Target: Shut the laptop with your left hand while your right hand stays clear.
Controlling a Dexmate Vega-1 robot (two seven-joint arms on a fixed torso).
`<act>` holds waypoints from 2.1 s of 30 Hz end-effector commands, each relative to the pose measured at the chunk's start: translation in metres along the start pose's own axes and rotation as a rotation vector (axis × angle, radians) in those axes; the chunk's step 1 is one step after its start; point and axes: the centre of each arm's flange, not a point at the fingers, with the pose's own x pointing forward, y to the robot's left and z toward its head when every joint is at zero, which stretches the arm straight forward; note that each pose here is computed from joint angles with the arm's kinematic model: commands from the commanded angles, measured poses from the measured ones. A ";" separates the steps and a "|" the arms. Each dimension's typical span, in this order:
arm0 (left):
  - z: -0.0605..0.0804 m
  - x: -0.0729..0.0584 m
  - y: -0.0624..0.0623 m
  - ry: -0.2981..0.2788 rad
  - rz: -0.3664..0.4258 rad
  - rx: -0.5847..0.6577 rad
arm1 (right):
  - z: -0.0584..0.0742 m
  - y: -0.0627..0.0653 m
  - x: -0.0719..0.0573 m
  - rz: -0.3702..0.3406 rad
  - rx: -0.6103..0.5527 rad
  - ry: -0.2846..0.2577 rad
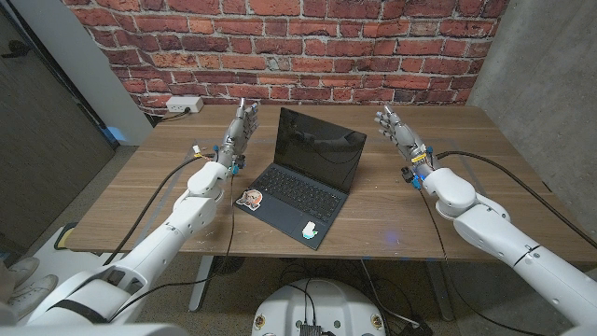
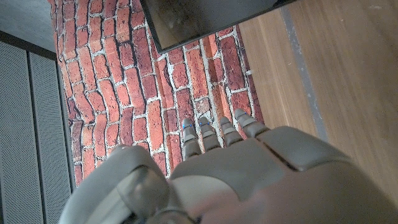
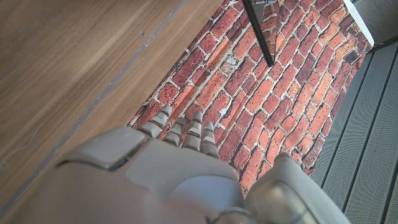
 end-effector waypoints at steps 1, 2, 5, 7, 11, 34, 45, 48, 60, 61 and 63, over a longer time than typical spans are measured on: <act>0.013 0.020 -0.005 -0.020 -0.050 0.047 | 0.008 0.000 -0.020 -0.024 -0.044 -0.003; 0.015 0.022 -0.005 -0.023 -0.048 0.053 | 0.008 0.000 -0.022 -0.037 -0.046 0.001; 0.018 0.026 -0.006 -0.032 -0.050 0.054 | 0.007 0.004 -0.027 -0.067 -0.044 0.003; 0.018 0.028 -0.009 -0.038 -0.045 0.051 | 0.006 0.007 -0.032 -0.095 -0.056 0.009; 0.017 0.032 -0.017 -0.036 -0.059 0.060 | 0.005 0.011 -0.041 -0.148 -0.053 0.014; 0.021 0.043 -0.035 -0.041 -0.115 0.095 | 0.007 0.006 -0.060 -0.168 -0.075 0.010; 0.033 0.046 -0.045 -0.054 -0.161 0.213 | 0.006 0.010 -0.068 -0.160 -0.066 0.049; 0.034 0.047 -0.047 -0.054 -0.176 0.225 | 0.007 0.009 -0.069 -0.158 -0.065 0.051; 0.041 0.050 -0.057 -0.059 -0.219 0.347 | 0.008 0.013 -0.078 -0.131 -0.058 0.071; 0.041 0.050 -0.058 -0.060 -0.220 0.352 | 0.009 0.012 -0.080 -0.129 -0.073 0.076; 0.042 0.049 -0.059 -0.063 -0.218 0.365 | 0.010 0.009 -0.085 -0.141 -0.087 0.086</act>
